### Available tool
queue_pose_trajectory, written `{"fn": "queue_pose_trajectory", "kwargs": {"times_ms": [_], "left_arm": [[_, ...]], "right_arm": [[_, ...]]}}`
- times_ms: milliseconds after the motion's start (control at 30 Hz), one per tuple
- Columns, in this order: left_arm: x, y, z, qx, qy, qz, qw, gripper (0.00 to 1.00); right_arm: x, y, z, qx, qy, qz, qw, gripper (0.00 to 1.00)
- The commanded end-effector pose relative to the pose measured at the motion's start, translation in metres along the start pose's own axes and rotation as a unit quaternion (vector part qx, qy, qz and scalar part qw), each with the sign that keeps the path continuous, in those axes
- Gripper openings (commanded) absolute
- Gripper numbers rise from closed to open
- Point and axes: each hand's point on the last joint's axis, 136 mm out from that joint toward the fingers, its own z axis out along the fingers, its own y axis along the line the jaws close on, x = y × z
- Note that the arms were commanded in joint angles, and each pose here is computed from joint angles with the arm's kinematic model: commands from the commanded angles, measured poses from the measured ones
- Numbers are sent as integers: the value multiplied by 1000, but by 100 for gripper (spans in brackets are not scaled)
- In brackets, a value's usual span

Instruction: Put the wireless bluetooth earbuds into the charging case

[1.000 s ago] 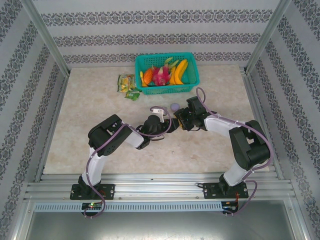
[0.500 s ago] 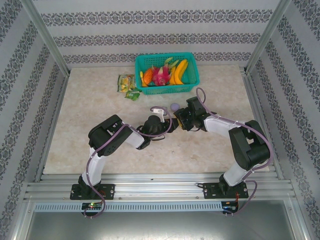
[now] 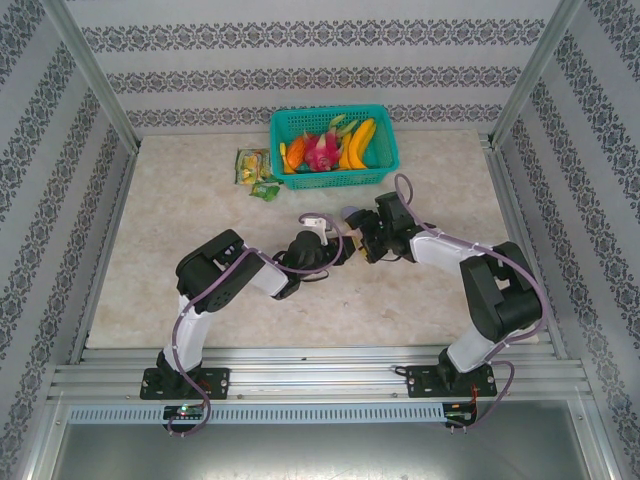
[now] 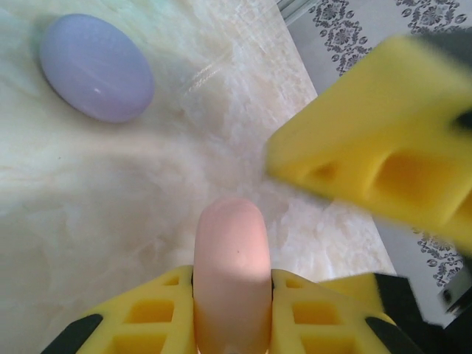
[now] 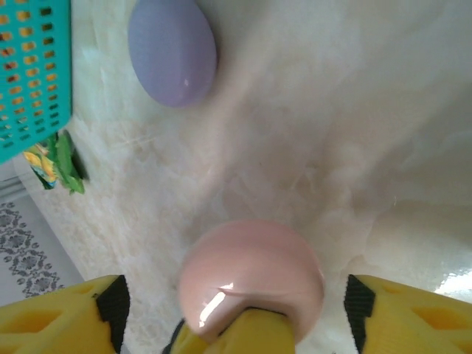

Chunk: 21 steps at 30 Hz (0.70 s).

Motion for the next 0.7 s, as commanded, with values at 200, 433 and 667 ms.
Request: {"fn": "queue_pose_trajectory", "kwargs": {"times_ms": [200, 433, 667], "left_arm": [[-9, -19, -16, -5, 22, 27, 999, 11], [-22, -37, -34, -8, 69, 78, 995, 10], [-41, -50, -57, 0, 113, 118, 987, 10]], "right_arm": [[-41, 17, -44, -24, -44, -60, 997, 98], [-57, 2, -57, 9, -94, -159, 983, 98], [-33, 17, -58, -58, -64, -246, 965, 94]]}}
